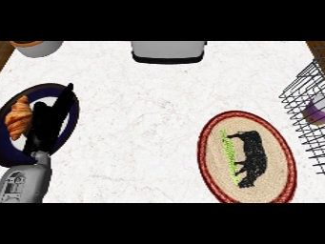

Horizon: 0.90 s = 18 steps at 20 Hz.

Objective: Pick the can from the placemat and place it in the basket

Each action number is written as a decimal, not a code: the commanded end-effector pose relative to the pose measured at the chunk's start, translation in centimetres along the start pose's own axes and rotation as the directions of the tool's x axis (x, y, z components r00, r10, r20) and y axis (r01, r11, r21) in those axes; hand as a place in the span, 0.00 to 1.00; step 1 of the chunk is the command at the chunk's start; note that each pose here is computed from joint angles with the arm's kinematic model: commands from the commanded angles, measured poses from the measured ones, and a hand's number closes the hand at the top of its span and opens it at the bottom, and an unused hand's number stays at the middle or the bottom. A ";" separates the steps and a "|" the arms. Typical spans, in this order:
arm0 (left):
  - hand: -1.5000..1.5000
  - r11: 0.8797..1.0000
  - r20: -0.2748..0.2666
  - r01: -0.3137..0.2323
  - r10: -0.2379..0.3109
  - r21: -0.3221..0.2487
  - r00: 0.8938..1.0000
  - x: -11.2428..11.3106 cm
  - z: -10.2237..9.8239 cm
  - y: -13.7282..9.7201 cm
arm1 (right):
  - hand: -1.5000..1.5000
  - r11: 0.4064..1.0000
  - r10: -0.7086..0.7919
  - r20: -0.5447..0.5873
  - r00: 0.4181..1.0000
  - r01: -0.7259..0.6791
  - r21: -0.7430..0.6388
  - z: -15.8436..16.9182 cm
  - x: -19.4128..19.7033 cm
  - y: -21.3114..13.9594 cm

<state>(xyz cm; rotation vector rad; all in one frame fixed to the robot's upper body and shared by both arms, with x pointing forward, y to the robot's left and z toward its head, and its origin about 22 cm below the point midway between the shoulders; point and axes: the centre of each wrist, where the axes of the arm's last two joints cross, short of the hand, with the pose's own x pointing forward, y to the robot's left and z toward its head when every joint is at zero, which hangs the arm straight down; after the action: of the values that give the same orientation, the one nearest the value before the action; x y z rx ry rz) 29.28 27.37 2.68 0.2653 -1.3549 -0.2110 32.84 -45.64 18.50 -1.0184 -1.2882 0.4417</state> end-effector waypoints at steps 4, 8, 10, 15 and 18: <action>0.50 1.000 -0.018 -0.002 0.002 -0.011 1.000 0.3 -0.4 -0.3 | 0.00 0.952 -0.187 0.052 0.981 0.194 -0.236 0.4 -2.2 -2.1; 0.50 1.000 -0.002 0.008 -0.008 -0.002 1.000 -0.5 -1.1 0.0 | 0.00 0.917 -0.232 -0.004 0.973 0.217 -0.335 0.9 -4.0 -6.1; 0.50 1.000 -0.019 -0.009 0.009 0.007 1.000 -1.0 -0.8 0.3 | 0.00 0.899 -0.275 -0.034 0.961 0.245 -0.364 2.1 -5.2 -7.0; 0.50 1.000 0.009 0.006 -0.006 0.007 1.000 0.5 -0.8 -0.6 | 0.00 0.864 -0.374 -0.113 0.920 0.301 -0.404 4.5 -10.1 -11.6; 0.50 1.000 -0.019 -0.013 0.013 0.015 1.000 -0.7 -0.5 1.2 | 0.00 0.874 -0.344 -0.135 0.929 0.264 -0.409 7.0 -13.7 -14.0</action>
<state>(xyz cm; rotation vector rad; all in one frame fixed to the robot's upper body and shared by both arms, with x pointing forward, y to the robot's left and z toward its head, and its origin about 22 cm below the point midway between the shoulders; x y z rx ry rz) 29.87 28.02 2.78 0.2742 -1.3476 -0.2026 22.95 -57.55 20.91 -1.1127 -1.3659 -0.1408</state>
